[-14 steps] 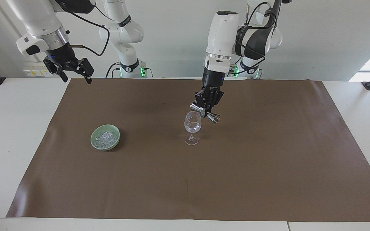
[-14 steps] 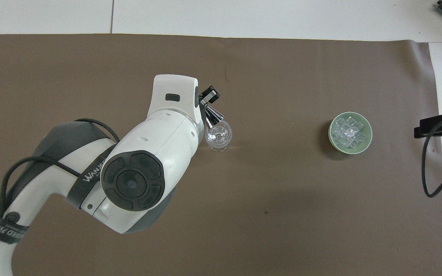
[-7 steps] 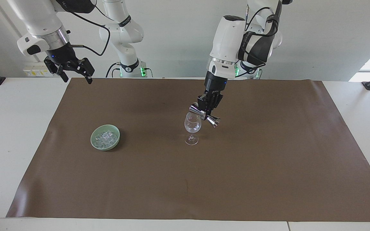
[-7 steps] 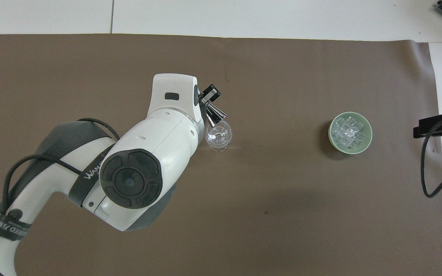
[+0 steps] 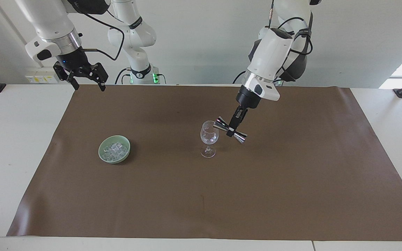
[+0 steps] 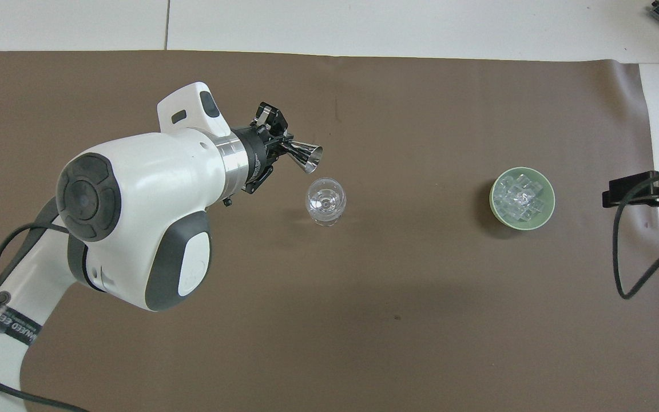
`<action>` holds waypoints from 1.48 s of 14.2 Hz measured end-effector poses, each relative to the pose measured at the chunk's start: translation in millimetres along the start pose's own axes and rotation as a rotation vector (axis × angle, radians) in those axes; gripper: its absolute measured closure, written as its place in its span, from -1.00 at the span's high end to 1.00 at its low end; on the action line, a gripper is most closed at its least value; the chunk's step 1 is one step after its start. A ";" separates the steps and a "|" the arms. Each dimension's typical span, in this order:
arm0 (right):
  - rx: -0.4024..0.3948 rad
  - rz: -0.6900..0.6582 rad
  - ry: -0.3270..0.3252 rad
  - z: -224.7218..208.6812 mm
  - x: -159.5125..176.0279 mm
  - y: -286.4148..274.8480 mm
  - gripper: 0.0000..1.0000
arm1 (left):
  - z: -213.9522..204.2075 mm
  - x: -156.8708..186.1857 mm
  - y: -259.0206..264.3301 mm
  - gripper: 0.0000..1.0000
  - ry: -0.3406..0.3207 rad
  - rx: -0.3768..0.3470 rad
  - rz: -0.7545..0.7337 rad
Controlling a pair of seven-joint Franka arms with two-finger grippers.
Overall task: Pour wine and add ice with both arms
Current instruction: 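Raise the jigger upright while the right gripper reaches the ice bowl, then lower the jigger with the left gripper while the right gripper grips ice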
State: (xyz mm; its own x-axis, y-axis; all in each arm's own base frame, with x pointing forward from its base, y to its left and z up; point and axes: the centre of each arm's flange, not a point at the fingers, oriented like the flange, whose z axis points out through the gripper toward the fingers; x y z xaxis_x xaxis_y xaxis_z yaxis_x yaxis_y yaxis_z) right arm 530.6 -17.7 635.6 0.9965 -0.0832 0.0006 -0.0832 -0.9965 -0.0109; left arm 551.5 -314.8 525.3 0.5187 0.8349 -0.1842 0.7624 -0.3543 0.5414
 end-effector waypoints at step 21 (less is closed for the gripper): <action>-0.027 -0.590 0.096 219.4 31.5 -16.6 1.00 | -12.9 214.0 -51.8 -0.59 -0.393 -0.133 -0.990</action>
State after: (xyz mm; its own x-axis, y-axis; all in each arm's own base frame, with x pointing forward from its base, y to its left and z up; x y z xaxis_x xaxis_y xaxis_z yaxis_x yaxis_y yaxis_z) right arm 563.7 -1.4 416.4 0.8701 0.4848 0.0890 0.4829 -0.8746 0.0438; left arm 617.9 -112.4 468.5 -0.2008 0.5232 -0.8282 0.8763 0.4738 0.0868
